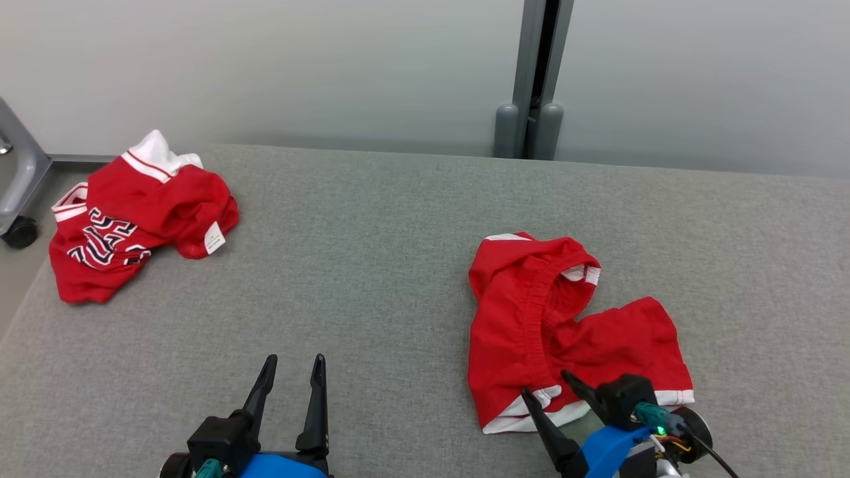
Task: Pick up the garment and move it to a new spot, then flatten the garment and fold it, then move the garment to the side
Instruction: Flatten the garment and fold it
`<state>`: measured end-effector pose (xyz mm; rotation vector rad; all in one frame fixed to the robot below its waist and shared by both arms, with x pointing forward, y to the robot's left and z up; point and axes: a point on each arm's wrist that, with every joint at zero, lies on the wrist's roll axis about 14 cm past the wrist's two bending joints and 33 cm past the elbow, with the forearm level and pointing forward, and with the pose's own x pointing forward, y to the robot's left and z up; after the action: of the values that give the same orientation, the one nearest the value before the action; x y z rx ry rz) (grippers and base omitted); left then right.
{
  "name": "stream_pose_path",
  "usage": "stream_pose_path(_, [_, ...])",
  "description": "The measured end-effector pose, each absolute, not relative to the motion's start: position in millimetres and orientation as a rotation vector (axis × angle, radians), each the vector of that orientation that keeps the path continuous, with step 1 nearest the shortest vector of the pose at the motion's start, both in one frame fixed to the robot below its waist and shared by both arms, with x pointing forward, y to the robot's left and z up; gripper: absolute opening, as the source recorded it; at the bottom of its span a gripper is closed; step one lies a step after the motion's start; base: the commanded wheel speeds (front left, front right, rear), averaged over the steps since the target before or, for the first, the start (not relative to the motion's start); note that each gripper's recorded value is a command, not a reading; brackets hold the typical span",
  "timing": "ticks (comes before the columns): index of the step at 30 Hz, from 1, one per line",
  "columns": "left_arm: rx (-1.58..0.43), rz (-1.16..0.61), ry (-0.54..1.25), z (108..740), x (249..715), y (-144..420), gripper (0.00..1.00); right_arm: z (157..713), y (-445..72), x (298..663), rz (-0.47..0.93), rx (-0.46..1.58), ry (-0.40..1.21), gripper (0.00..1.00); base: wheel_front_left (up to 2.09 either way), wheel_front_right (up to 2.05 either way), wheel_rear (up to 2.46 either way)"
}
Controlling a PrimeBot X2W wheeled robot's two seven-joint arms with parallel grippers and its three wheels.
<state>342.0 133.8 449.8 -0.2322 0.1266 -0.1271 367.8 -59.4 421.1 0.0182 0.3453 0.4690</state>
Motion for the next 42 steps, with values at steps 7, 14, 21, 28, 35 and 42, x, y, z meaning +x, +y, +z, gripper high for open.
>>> stream_pose_path(7, [-0.230,-0.097,0.133,447.2,339.4,143.5,1.00,418.7,-35.3,381.2,0.552,-0.023,0.353,0.00,0.00,0.00,0.00])
stream_pose_path(14, [-0.235,-0.074,0.128,448.4,339.2,149.5,1.00,448.1,11.3,399.7,0.700,-0.132,0.259,0.00,0.00,0.00,0.00])
stream_pose_path(21, [-0.244,-0.031,0.118,450.4,335.7,160.3,1.00,440.7,71.3,388.0,0.917,-0.298,0.304,0.00,0.00,0.00,0.00])
stream_pose_path(28, [-0.251,0.023,0.127,446.6,330.9,174.9,1.00,416.3,96.3,369.0,1.057,-0.394,0.351,1.00,0.00,0.00,0.00])
stream_pose_path(35, [-0.251,0.018,0.123,447.5,337.3,174.0,1.00,432.8,103.6,367.5,1.077,-0.298,0.280,1.00,0.00,0.00,0.00])
stream_pose_path(42, [-0.237,-0.057,0.109,453.3,348.4,154.2,1.00,454.3,77.3,386.6,0.962,-0.210,0.189,1.00,0.00,0.00,0.00])
